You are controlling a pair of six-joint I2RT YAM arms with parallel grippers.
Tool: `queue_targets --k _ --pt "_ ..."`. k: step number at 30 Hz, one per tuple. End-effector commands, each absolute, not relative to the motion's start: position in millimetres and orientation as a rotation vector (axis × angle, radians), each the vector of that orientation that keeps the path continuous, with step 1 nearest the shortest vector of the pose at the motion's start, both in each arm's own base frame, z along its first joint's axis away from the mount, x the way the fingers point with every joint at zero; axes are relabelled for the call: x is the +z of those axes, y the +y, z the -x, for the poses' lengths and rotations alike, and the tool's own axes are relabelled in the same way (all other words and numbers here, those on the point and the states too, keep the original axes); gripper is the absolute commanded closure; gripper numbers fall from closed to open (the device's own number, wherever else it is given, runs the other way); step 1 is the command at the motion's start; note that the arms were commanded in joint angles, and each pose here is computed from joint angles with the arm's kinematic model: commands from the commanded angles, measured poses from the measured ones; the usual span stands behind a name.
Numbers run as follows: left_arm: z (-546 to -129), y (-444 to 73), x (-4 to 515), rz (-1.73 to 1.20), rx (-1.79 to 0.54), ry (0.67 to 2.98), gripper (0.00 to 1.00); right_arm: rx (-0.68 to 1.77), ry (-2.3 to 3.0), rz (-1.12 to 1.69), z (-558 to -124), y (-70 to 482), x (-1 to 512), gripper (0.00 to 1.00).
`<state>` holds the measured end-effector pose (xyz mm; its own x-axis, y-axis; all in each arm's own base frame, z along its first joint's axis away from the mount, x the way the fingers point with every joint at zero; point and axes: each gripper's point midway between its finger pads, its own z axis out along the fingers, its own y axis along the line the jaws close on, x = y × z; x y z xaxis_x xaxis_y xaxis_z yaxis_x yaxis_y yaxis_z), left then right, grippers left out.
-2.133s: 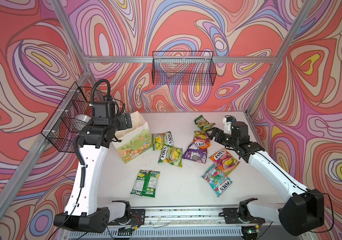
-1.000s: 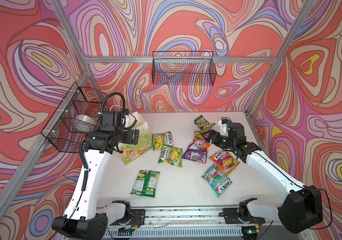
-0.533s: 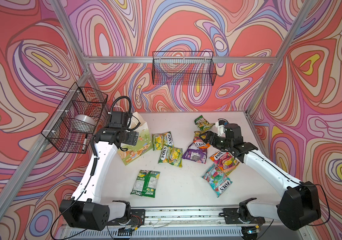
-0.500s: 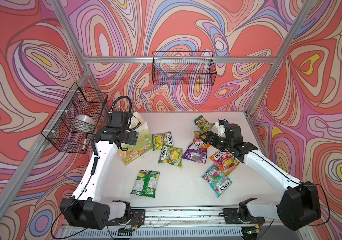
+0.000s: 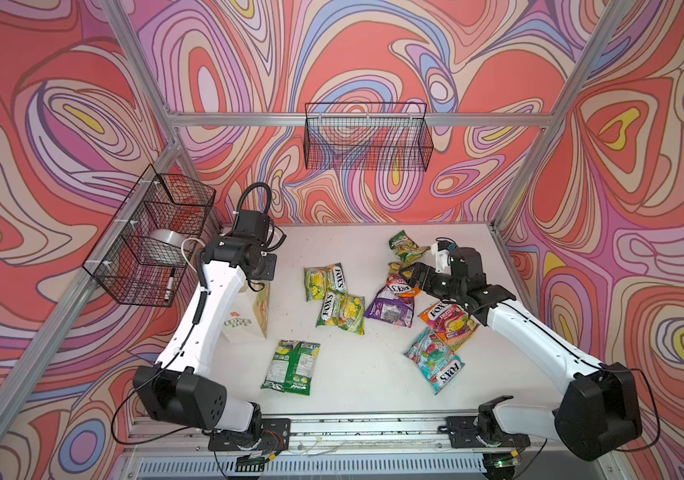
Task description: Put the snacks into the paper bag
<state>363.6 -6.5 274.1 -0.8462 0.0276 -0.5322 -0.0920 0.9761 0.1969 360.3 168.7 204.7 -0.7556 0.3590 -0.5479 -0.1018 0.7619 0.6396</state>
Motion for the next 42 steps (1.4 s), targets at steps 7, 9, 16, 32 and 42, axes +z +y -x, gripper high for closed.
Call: queue_targets --k 7,9,16,32,42 --pt "-397 0 315 0.341 0.405 2.423 1.00 0.891 2.230 -0.171 -362 173 221 0.03" --pt "-404 1 305 0.339 0.455 2.449 1.00 0.884 2.233 -0.172 -359 171 220 0.03" --pt "-425 -17 280 0.329 0.485 2.469 1.00 0.858 2.247 -0.175 -353 167 217 0.03" --pt "-346 -52 409 0.164 -0.057 2.207 0.00 0.791 2.219 -0.154 -357 161 225 0.02" --pt "-281 25 349 0.449 0.115 2.274 0.00 0.948 1.994 0.201 -334 213 290 0.02"
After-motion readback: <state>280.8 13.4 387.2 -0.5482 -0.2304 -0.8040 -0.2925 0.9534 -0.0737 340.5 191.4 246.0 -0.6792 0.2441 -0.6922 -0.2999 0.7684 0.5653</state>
